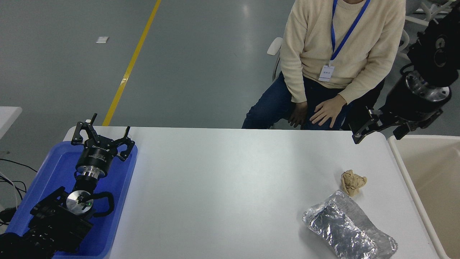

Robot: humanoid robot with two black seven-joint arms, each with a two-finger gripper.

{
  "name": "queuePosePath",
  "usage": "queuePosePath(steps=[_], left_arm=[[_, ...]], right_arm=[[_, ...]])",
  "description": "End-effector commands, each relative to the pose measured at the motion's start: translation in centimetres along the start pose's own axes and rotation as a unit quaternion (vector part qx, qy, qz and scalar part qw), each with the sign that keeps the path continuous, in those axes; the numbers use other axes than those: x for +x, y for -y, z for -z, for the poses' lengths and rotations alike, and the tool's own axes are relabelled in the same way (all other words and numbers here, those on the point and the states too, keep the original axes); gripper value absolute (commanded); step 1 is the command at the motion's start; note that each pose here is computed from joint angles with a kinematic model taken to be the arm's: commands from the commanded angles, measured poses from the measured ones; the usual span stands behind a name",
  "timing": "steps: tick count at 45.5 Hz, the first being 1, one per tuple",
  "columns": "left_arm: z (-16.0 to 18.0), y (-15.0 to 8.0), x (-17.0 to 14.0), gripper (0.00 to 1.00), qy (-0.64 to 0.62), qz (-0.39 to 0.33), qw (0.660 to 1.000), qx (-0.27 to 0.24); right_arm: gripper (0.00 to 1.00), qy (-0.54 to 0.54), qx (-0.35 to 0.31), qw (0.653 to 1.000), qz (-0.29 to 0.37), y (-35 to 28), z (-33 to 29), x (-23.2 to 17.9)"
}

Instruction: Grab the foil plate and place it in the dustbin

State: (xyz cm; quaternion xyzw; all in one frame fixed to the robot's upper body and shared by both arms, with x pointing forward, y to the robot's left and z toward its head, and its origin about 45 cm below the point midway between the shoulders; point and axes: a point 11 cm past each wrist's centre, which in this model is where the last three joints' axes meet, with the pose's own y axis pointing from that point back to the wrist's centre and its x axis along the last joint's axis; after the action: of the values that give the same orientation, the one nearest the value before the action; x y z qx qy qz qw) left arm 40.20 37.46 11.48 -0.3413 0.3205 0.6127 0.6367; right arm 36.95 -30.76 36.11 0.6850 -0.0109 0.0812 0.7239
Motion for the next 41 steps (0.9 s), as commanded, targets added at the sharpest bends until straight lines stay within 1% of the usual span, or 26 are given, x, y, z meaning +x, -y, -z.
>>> queuePosePath(steps=[1, 16, 21, 26, 34, 38, 41], left_arm=[[0.0, 0.0, 0.0, 1.0, 0.0, 0.0, 1.0, 0.0], [0.0, 0.0, 0.0, 1.0, 0.0, 0.0, 1.0, 0.0], [0.0, 0.0, 0.0, 1.0, 0.0, 0.0, 1.0, 0.0], [0.0, 0.0, 0.0, 1.0, 0.0, 0.0, 1.0, 0.0], [0.0, 0.0, 0.0, 1.0, 0.0, 0.0, 1.0, 0.0], [0.0, 0.0, 0.0, 1.0, 0.0, 0.0, 1.0, 0.0], [0.0, 0.1, -0.1, 1.0, 0.0, 0.001, 1.0, -0.001]], right_arm=[[1.0, 0.004, -0.003, 1.0, 0.013, 0.9, -0.4, -0.5], [1.0, 0.01, -0.004, 0.999, 0.036, 2.5, -0.9, -1.4], [1.0, 0.016, 0.001, 0.998, 0.062, 4.5, -1.1, -2.5], [1.0, 0.023, 0.002, 0.994, 0.106, 7.5, -1.7, -4.5], [1.0, -0.007, 0.0, 1.0, 0.03, 12.2, -2.4, -4.9], [1.0, -0.044, -0.004, 0.999, 0.008, 14.1, -2.5, -5.2], [1.0, -0.074, -0.005, 0.997, 0.005, 15.7, -2.5, -5.8]])
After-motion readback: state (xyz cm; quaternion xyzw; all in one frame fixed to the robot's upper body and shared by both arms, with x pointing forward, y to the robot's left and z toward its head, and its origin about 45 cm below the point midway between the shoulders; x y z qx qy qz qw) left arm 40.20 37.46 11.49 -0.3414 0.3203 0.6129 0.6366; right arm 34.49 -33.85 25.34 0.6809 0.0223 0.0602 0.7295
